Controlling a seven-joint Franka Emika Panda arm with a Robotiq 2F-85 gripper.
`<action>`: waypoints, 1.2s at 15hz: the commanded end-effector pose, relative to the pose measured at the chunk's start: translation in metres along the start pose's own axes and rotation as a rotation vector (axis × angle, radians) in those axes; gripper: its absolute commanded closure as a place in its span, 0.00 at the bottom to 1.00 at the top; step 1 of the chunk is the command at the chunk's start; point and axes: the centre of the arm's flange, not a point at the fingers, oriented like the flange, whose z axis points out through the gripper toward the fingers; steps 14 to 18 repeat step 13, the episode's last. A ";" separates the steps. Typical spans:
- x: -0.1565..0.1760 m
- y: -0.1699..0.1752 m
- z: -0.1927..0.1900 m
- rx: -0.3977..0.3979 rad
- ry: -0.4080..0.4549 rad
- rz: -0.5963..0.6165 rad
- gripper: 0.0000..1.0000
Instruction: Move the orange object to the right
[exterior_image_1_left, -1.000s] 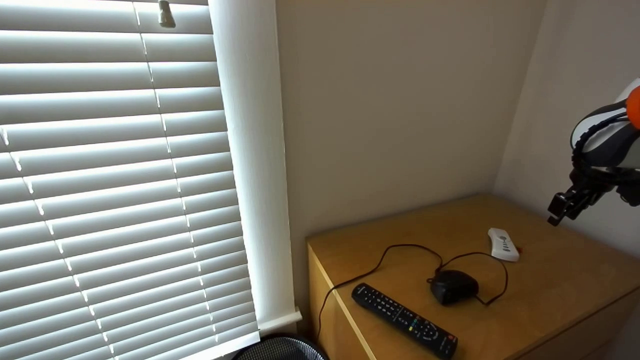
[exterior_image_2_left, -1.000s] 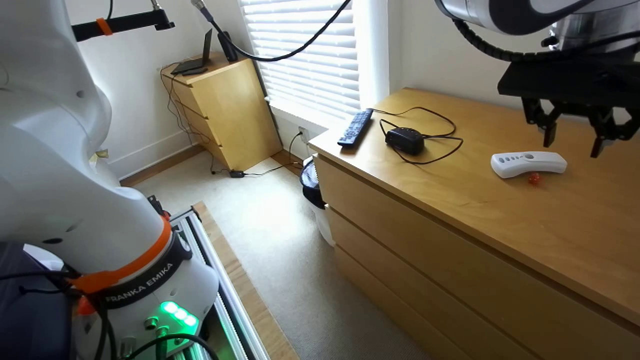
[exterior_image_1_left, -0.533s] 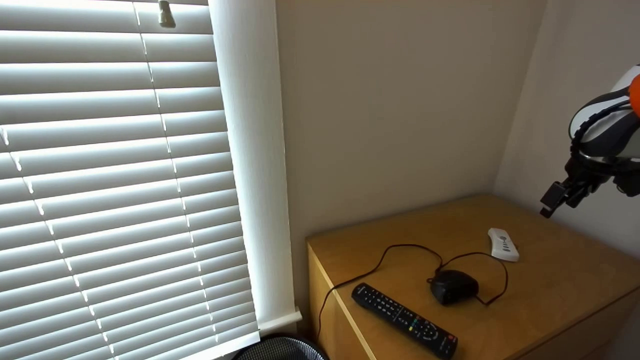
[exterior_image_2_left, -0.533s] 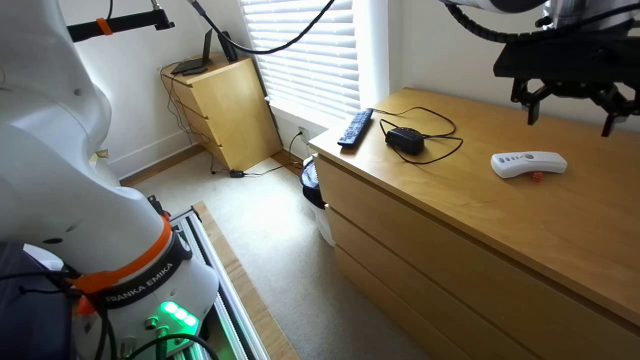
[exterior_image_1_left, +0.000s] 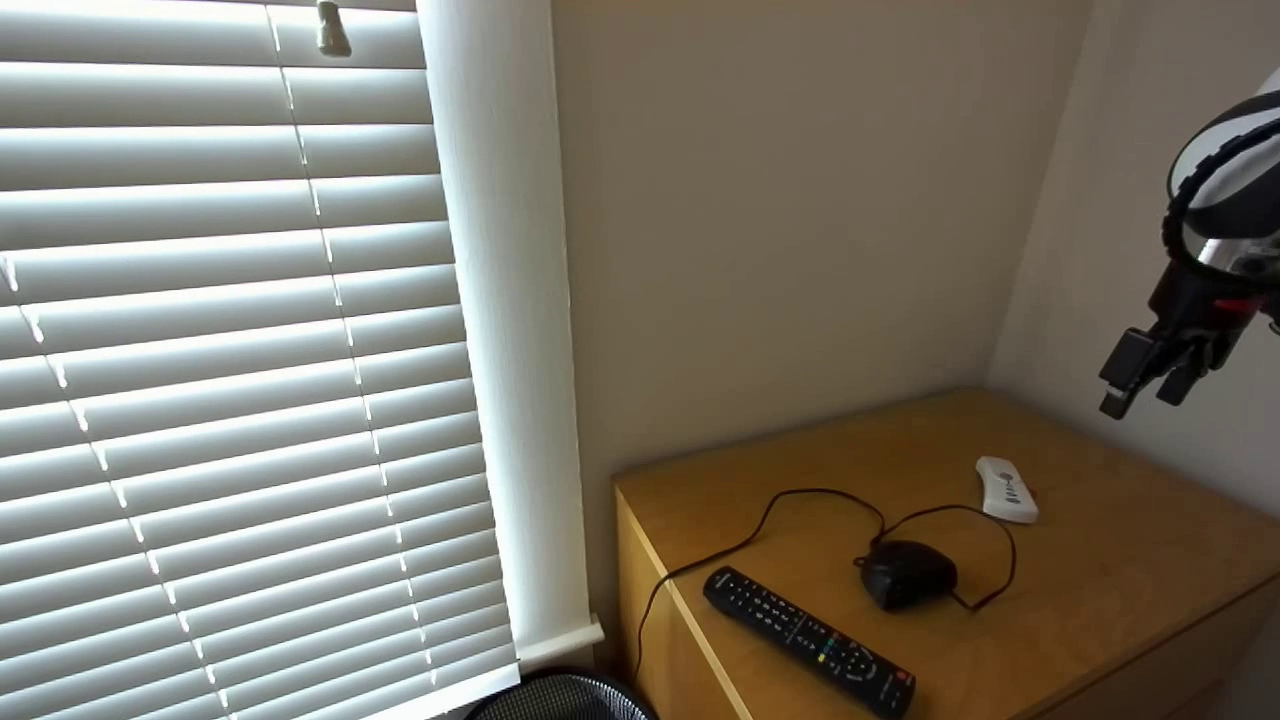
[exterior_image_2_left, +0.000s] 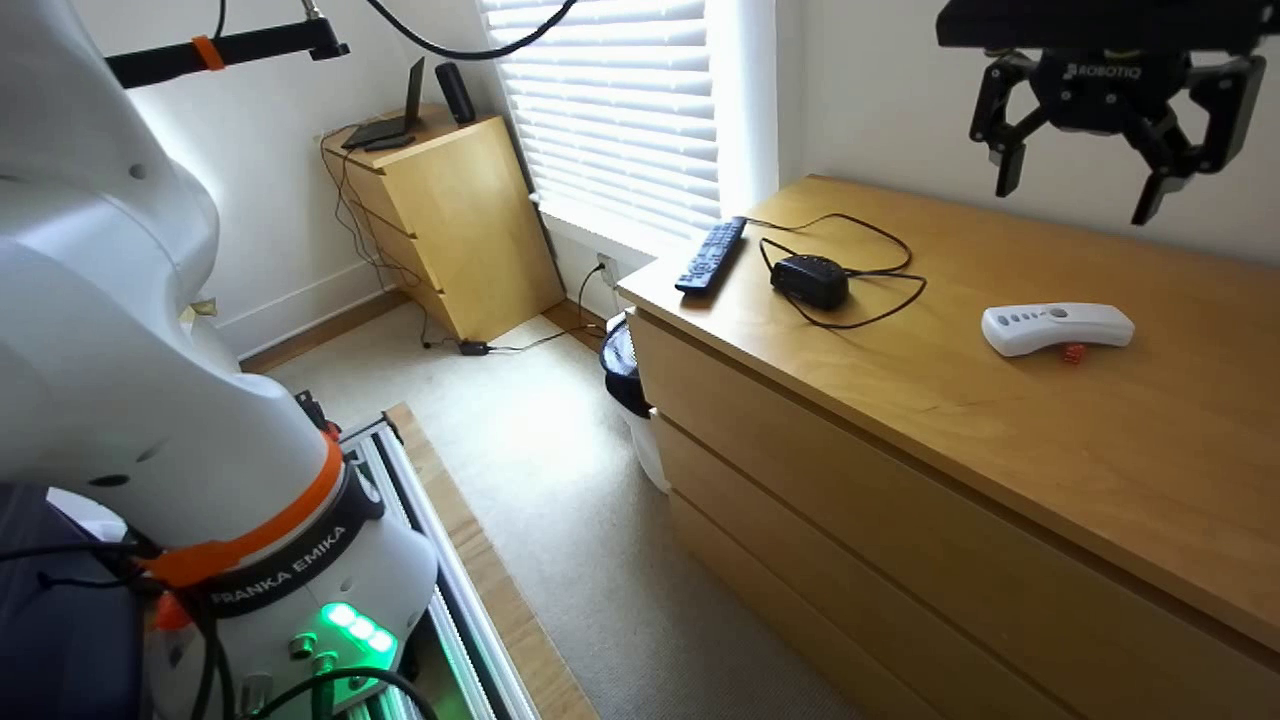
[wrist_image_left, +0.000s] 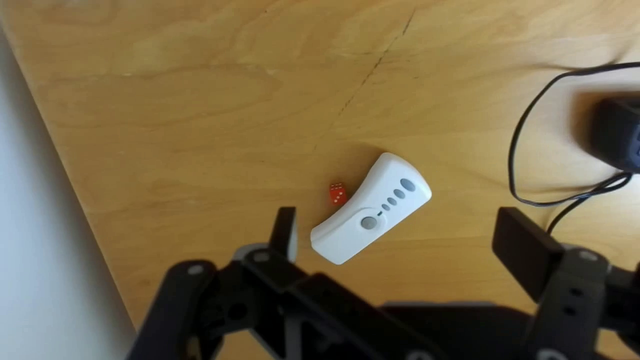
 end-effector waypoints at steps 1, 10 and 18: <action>-0.019 -0.016 -0.038 -0.022 -0.031 0.073 0.00; -0.011 -0.007 -0.069 -0.081 0.023 0.130 0.00; -0.010 -0.008 -0.065 -0.080 0.018 0.129 0.00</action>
